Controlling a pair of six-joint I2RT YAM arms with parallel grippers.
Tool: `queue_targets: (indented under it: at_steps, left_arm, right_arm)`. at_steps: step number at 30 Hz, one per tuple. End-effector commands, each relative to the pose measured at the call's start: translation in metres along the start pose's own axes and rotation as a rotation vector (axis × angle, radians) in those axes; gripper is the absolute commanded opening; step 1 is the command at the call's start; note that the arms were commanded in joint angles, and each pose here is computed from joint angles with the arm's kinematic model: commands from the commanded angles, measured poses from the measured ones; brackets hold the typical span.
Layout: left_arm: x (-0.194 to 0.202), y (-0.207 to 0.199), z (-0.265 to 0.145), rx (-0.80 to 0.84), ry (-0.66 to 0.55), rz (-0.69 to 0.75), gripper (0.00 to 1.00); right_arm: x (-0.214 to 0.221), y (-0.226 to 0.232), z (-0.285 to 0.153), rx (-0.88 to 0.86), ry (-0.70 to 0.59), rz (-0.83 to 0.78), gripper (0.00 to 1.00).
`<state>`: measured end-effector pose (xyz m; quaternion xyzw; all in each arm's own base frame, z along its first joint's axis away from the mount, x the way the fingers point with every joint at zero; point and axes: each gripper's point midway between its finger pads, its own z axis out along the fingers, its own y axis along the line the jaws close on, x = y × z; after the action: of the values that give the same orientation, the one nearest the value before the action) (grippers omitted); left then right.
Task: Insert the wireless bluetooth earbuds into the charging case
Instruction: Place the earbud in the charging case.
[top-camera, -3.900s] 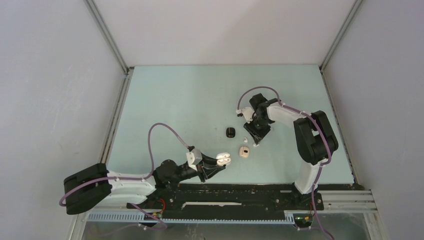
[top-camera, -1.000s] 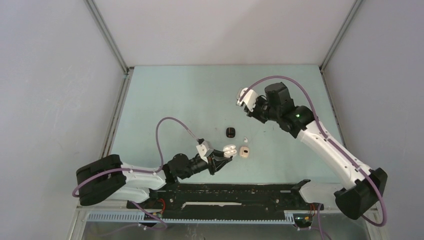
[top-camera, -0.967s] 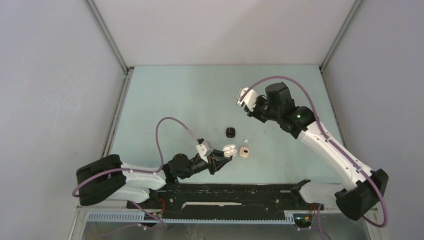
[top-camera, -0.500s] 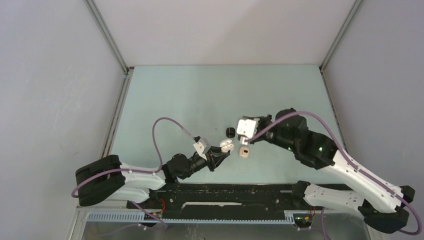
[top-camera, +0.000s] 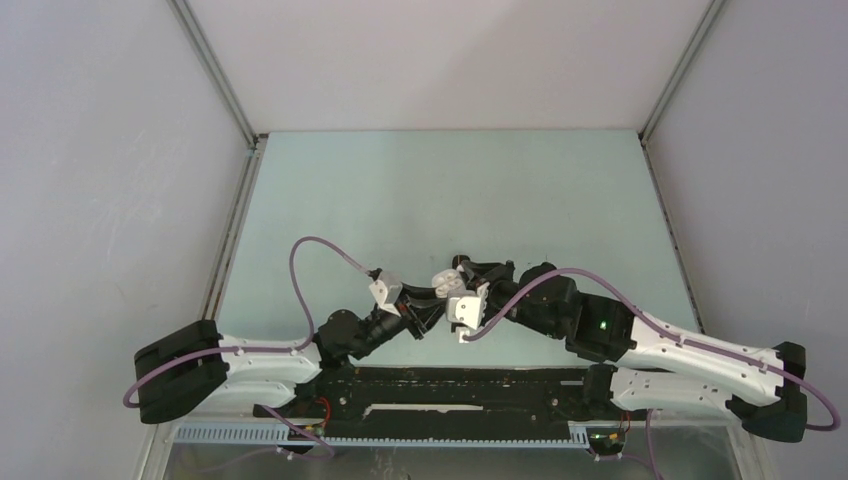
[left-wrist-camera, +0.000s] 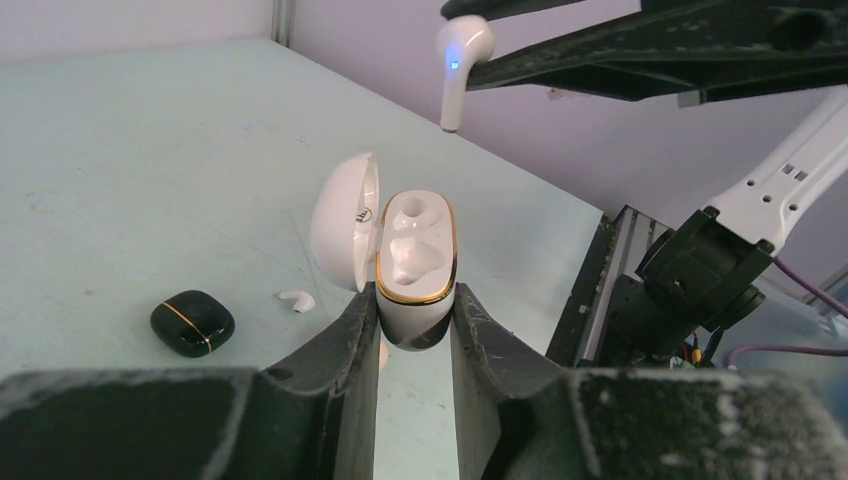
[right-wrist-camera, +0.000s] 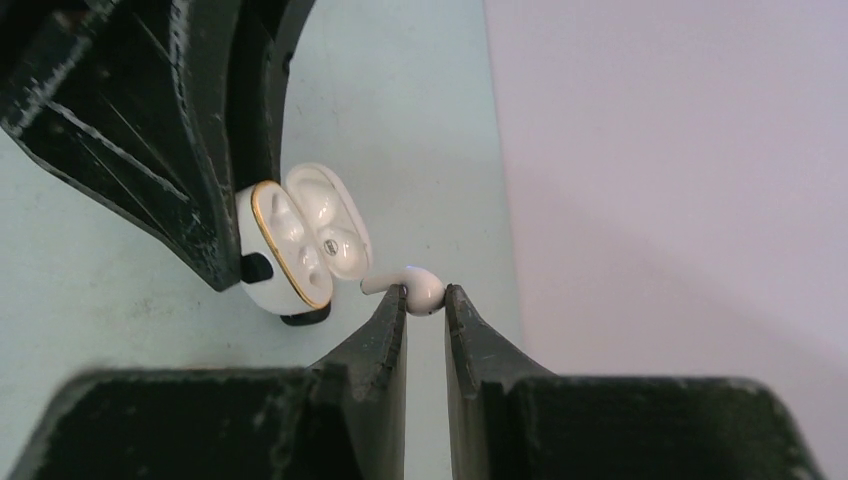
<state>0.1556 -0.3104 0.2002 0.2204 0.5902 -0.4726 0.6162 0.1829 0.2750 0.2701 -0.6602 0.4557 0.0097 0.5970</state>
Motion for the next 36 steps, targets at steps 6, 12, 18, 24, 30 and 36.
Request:
queue_targets:
  at_steps: [6,12,18,24,30,36]
  left_arm:
    - [-0.018,-0.006,0.005,0.010,-0.064,-0.041,0.00]
    - [-0.018,-0.011,0.005,0.039,-0.067,-0.032,0.00]
    - [-0.022,-0.016,0.003,0.070,-0.092,-0.047,0.00]
    - [-0.025,-0.021,0.003,0.095,-0.098,-0.049,0.00]
    - [-0.025,-0.025,0.002,0.117,-0.097,-0.045,0.00]
    - [-0.025,-0.024,0.001,0.111,-0.098,-0.044,0.00]
  right_arm:
    - [-0.032,-0.010,0.006,0.069,-0.102,-0.005,0.00]
    - [-0.032,0.003,0.012,0.039,-0.112,-0.026,0.00]
    - [-0.033,0.015,0.016,0.014,-0.116,-0.033,0.00]
    - [-0.037,0.018,0.019,0.009,-0.128,-0.045,0.00]
    - [-0.035,0.022,0.020,-0.002,-0.125,-0.058,0.00]
    - [-0.035,0.027,0.021,-0.018,-0.126,-0.060,0.00]
